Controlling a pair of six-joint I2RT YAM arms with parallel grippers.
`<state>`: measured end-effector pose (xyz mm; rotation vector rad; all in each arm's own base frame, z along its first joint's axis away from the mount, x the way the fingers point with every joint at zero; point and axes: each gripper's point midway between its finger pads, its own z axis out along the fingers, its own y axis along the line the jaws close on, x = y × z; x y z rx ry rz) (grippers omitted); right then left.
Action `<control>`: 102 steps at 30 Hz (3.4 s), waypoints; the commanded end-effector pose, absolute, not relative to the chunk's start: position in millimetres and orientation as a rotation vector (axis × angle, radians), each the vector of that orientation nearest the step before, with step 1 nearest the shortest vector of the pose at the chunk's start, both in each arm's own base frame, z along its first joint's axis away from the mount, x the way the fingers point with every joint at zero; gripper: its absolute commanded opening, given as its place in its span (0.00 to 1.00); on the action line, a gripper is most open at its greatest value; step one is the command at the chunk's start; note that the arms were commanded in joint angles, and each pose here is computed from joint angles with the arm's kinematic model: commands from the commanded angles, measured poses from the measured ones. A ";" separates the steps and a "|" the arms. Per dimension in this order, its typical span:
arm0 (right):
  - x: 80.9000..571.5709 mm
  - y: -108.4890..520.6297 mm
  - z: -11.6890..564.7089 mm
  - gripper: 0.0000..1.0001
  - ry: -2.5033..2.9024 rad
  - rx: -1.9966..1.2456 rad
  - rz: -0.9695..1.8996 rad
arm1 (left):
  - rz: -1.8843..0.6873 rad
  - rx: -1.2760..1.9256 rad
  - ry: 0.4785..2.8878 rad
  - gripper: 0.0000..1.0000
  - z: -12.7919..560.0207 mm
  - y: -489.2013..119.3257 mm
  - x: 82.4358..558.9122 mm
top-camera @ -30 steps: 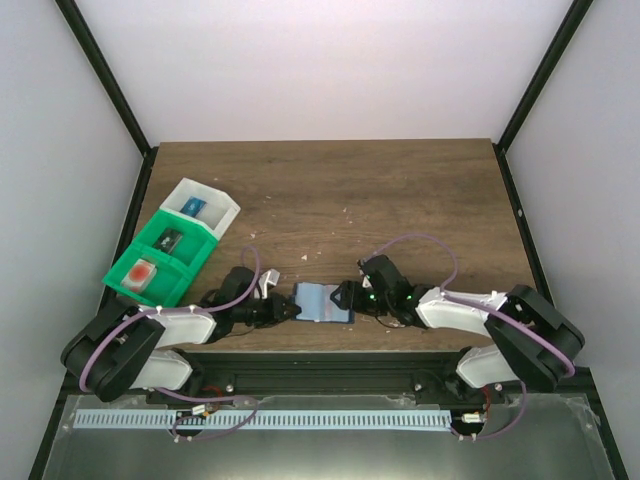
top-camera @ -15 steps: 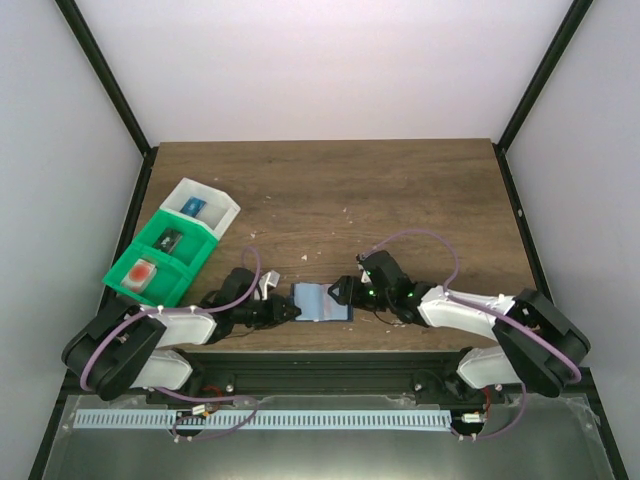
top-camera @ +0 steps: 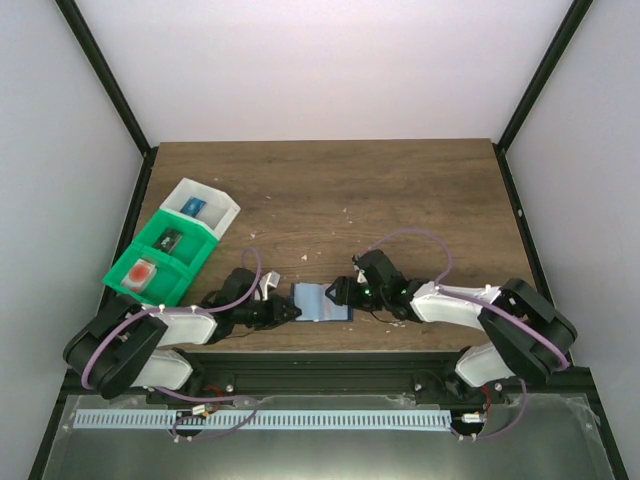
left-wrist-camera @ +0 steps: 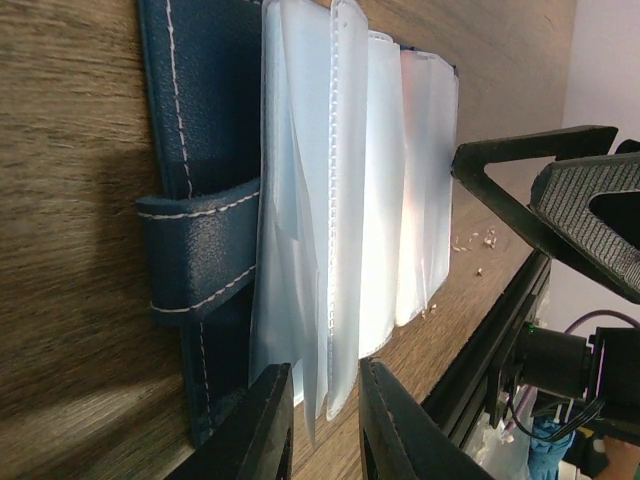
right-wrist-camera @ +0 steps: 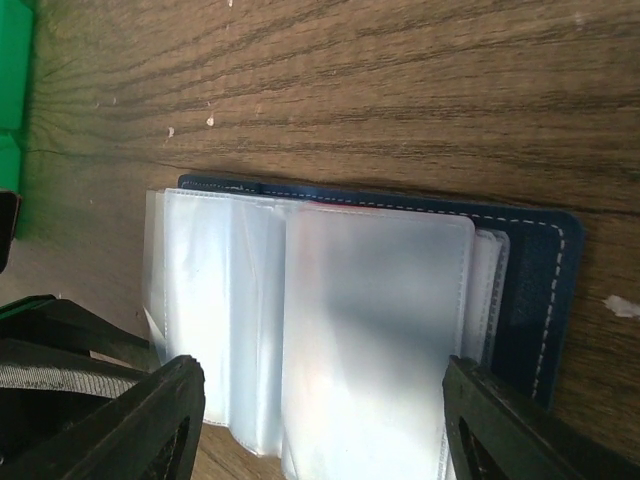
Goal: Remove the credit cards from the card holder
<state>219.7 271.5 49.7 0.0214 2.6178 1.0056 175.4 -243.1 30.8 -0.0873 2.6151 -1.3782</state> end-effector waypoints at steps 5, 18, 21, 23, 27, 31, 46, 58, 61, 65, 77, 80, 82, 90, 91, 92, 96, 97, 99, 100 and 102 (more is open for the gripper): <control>228.4 288.7 60.2 0.67 2.586 -0.042 1.071 | -1.383 -0.064 2.616 0.22 28.9 -244.5 173.4; 224.4 295.9 63.9 0.67 2.577 -0.043 1.150 | -1.389 -0.069 2.615 0.22 26.7 -245.5 174.0; 224.0 298.3 65.6 0.67 2.574 -0.048 1.169 | -1.389 -0.068 2.615 0.22 26.9 -245.4 173.9; 225.0 298.7 65.9 0.67 2.575 -0.053 1.164 | -1.388 -0.070 2.617 0.22 26.7 -245.2 173.6; 231.1 289.2 67.8 0.67 2.573 -0.045 1.064 | -1.392 -0.073 2.609 0.22 29.1 -245.3 174.4; 230.0 277.9 68.7 0.68 2.571 -0.028 1.004 | -1.401 -0.081 2.604 0.22 30.4 -245.8 174.3; 223.0 277.2 57.1 0.67 2.593 -0.019 1.032 | -1.395 -0.093 2.604 0.22 28.1 -244.7 173.8; 223.4 275.6 45.3 0.67 2.620 -0.031 0.990 | -1.393 -0.111 2.590 0.22 29.2 -242.8 174.5; 223.3 277.3 44.4 0.67 2.626 -0.042 0.990 | -1.393 -0.110 2.594 0.22 29.0 -243.5 175.1; 218.7 283.1 42.1 0.67 2.634 -0.058 1.013 | -1.395 -0.112 2.597 0.22 28.2 -243.6 174.2; 211.9 312.8 64.7 0.67 2.564 -0.121 1.261 | -1.403 -0.115 2.596 0.22 27.8 -244.6 174.7; 212.0 319.7 76.0 0.67 2.529 -0.140 1.323 | -1.404 -0.116 2.593 0.22 28.1 -244.9 174.7; 212.5 322.2 82.2 0.67 2.512 -0.146 1.346 | -1.406 -0.119 2.594 0.22 28.1 -245.2 174.8; 227.0 298.2 85.1 0.67 2.508 -0.097 1.114 | -1.406 -0.119 2.597 0.22 28.2 -245.6 173.5; 227.5 293.6 82.1 0.67 2.519 -0.093 1.075 | -1.406 -0.119 2.596 0.22 28.2 -245.5 173.7; 226.9 288.5 78.5 0.67 2.532 -0.086 1.039 | -1.406 -0.117 2.598 0.22 28.3 -245.9 173.2; 225.6 280.1 71.2 0.67 2.549 -0.069 0.989 | -1.400 -0.117 2.596 0.22 27.9 -245.2 173.5; 224.9 279.4 69.2 0.67 2.554 -0.064 0.987 | -1.400 -0.117 2.596 0.22 27.8 -245.2 173.4; 224.6 279.6 67.0 0.67 2.557 -0.059 0.990 | -1.400 -0.118 2.597 0.22 27.3 -245.2 173.5; 224.6 280.5 66.5 0.67 2.556 -0.061 0.997 | -1.400 -0.118 2.600 0.23 26.9 -245.2 173.2; 224.1 284.1 65.8 0.67 2.555 -0.068 1.020 | -1.400 -0.114 2.602 0.23 26.3 -245.2 172.8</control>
